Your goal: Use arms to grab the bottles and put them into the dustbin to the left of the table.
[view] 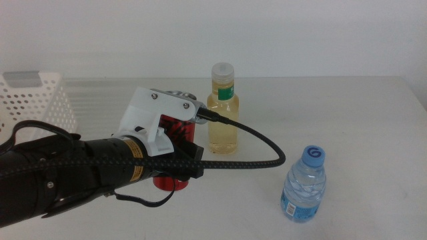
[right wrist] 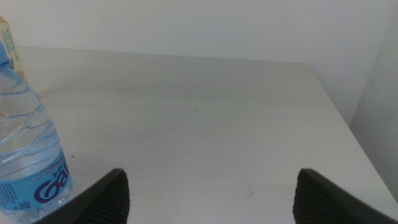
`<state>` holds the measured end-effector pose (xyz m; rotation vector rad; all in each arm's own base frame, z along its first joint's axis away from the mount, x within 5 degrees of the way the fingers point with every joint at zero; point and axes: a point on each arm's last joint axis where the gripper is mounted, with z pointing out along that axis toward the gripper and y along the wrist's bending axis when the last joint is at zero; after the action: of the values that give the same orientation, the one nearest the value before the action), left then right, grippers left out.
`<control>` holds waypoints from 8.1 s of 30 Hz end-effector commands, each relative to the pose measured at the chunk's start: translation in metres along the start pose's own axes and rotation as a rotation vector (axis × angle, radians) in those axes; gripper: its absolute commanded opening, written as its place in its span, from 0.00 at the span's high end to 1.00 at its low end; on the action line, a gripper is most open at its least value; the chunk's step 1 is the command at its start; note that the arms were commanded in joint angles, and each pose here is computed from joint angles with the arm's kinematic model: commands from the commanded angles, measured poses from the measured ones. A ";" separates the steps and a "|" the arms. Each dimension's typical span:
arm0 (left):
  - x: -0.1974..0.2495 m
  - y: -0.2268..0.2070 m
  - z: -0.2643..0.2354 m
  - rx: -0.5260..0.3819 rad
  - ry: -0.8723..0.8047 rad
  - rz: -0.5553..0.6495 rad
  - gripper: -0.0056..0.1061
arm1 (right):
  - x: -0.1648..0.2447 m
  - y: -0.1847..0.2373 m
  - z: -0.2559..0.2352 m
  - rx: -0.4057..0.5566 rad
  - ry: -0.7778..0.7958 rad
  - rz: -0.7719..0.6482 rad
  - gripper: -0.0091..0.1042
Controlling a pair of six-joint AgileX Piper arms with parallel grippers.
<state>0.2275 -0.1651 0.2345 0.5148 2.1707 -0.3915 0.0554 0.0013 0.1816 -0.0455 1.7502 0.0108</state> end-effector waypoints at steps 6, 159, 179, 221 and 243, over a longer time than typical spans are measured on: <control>-0.024 -0.001 -0.015 -0.015 -0.037 -0.077 0.88 | -0.010 0.000 -0.003 0.005 -0.105 -0.016 0.27; 0.031 0.014 -0.047 0.103 -0.414 -0.009 0.14 | -0.010 0.000 -0.003 0.005 -0.105 -0.016 0.27; 0.001 -0.020 0.019 0.068 -0.381 -0.065 0.15 | -0.010 0.000 -0.003 0.005 -0.105 -0.016 0.27; -0.045 -0.007 0.148 -0.198 -0.549 -0.067 0.15 | -0.010 0.000 -0.003 0.005 -0.105 -0.016 0.27; -0.040 -0.005 0.156 -0.208 -0.631 -0.074 0.82 | -0.010 0.000 -0.003 0.005 -0.105 -0.016 0.27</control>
<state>0.3483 -0.2481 0.1357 0.2345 1.7271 -0.2518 0.0554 0.0013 0.1815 -0.0455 1.7514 0.0107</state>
